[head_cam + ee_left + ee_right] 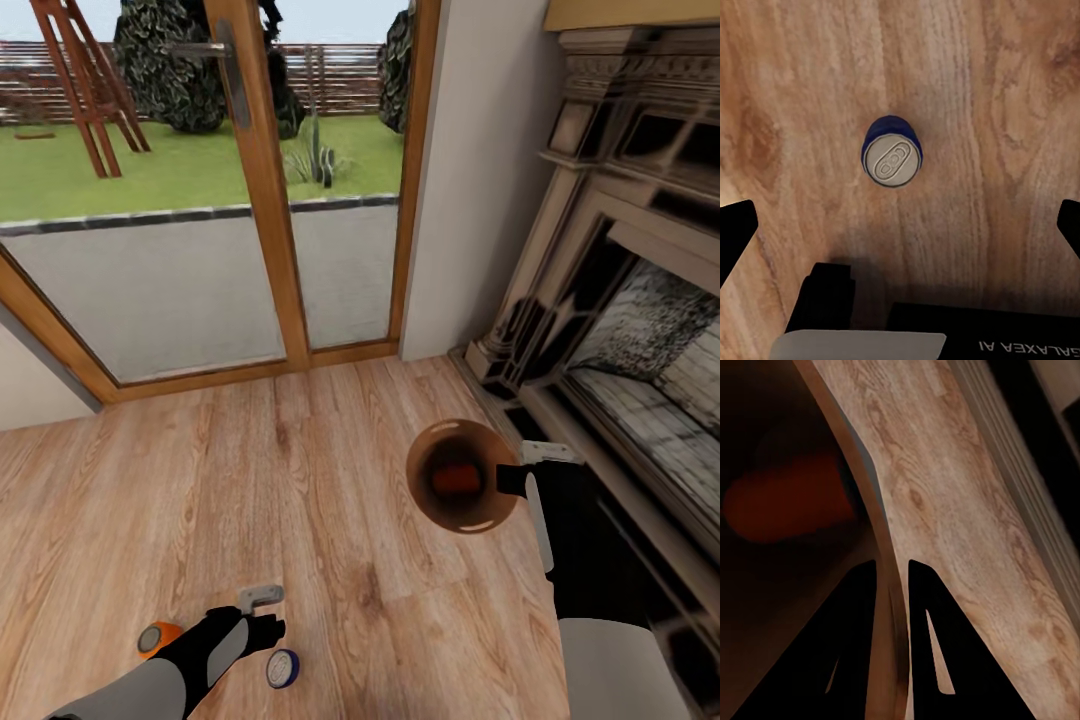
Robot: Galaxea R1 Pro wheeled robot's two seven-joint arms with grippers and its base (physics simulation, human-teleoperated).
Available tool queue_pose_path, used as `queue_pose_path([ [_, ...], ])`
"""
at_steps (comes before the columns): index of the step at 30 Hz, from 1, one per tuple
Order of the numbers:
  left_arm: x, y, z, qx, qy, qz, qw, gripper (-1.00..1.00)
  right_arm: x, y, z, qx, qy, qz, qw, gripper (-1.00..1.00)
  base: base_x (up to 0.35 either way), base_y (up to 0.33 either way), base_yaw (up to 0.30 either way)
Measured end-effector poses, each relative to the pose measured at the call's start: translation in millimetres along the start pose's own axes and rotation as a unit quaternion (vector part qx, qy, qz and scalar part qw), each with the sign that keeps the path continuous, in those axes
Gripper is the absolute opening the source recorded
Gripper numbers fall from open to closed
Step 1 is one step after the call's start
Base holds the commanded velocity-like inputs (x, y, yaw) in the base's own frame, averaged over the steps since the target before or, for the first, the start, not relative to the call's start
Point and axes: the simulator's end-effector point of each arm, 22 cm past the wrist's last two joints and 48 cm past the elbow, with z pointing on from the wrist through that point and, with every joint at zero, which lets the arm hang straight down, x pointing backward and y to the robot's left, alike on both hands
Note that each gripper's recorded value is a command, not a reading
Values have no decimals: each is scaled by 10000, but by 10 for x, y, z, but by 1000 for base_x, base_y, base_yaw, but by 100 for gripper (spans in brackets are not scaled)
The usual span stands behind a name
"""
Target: Put the three can of soda from the living room inside the tash can in the kitchen.
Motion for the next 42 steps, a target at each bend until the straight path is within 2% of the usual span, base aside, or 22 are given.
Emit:
queue_pose_path([
  [18, -28, 27, 336, -2, -214, -21, 9998, 100, 208, 32, 279, 6, 5, -6, 10000, -100, 0, 0, 0],
  [42, 54, 57, 805, 1, -281, -34, 9996, 100, 518, 74, 663, 12, 17, -10, 10000, -100, 0, 0, 0],
])
